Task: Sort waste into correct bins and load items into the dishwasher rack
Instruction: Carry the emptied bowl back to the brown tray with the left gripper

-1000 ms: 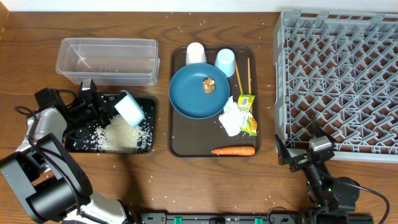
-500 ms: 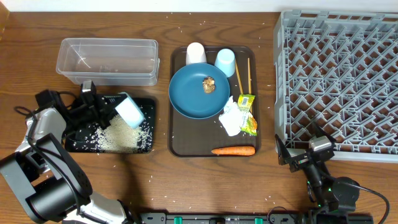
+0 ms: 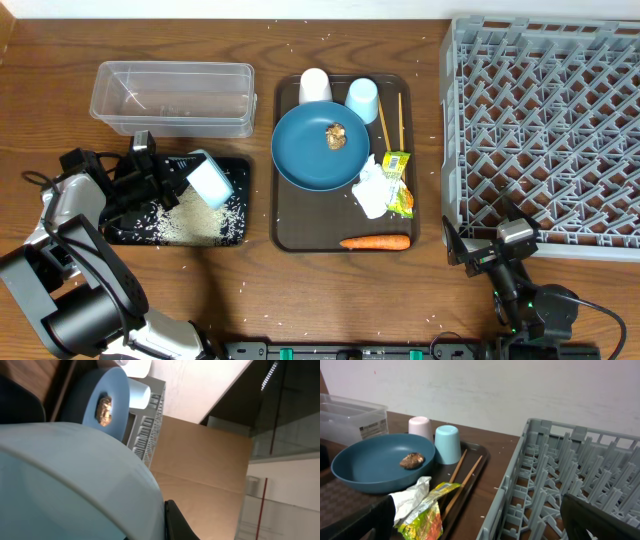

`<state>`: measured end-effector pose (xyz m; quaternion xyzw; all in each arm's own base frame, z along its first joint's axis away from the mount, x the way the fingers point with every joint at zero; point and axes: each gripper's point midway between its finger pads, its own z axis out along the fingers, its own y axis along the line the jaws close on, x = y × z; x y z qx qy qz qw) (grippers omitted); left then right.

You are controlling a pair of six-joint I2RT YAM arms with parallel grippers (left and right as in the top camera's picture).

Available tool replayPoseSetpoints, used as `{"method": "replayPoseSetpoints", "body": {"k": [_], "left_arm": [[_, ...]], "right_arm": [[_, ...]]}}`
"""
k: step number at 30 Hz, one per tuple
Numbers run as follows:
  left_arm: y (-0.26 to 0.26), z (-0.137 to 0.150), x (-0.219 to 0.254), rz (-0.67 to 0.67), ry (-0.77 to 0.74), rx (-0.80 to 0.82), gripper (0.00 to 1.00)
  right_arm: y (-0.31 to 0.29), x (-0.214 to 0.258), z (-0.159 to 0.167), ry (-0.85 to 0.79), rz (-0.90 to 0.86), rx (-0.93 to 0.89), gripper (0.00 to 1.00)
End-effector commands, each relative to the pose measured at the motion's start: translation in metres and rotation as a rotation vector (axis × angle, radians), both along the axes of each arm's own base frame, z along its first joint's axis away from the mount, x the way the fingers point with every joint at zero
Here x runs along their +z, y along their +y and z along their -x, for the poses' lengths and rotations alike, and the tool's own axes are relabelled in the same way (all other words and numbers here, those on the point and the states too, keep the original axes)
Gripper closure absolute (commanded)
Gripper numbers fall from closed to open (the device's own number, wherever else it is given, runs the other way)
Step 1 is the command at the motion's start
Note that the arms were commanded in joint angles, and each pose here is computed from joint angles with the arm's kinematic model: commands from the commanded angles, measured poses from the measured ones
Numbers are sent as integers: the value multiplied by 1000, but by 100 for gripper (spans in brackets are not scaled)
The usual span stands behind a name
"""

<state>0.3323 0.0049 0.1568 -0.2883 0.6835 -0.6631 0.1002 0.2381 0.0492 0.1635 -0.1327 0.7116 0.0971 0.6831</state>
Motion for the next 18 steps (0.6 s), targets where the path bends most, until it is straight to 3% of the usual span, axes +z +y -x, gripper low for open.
{"method": "replayPoseSetpoints", "body": {"k": [1,3,4,6,11,16,18], "left_arm": [[1,0,11,30,-42,5,94],[5,-5,2,-84,-136,-6,94],[6,-5,-9,-125,-80,-7,94],[5,-1,-14,-79,50,4,94],[4,-2,-5,-48,8,3,94],[3,9,-28,-165,130,-13,94],[6,18,-39,-274,190,-24,94]], "right_arm": [[-6,-2,-1,1,12,-26,1],[-6,-2,-1,1,12,-26,1],[-6,-2,-1,1,12,-26,1],[-6,-2,-1,1,12,-26,1],[-6,-2,-1,1,12,-26,1],[-6,-2,-1,1,12,-26,1],[-6,-2,-1,1,12,-26,1]]}}
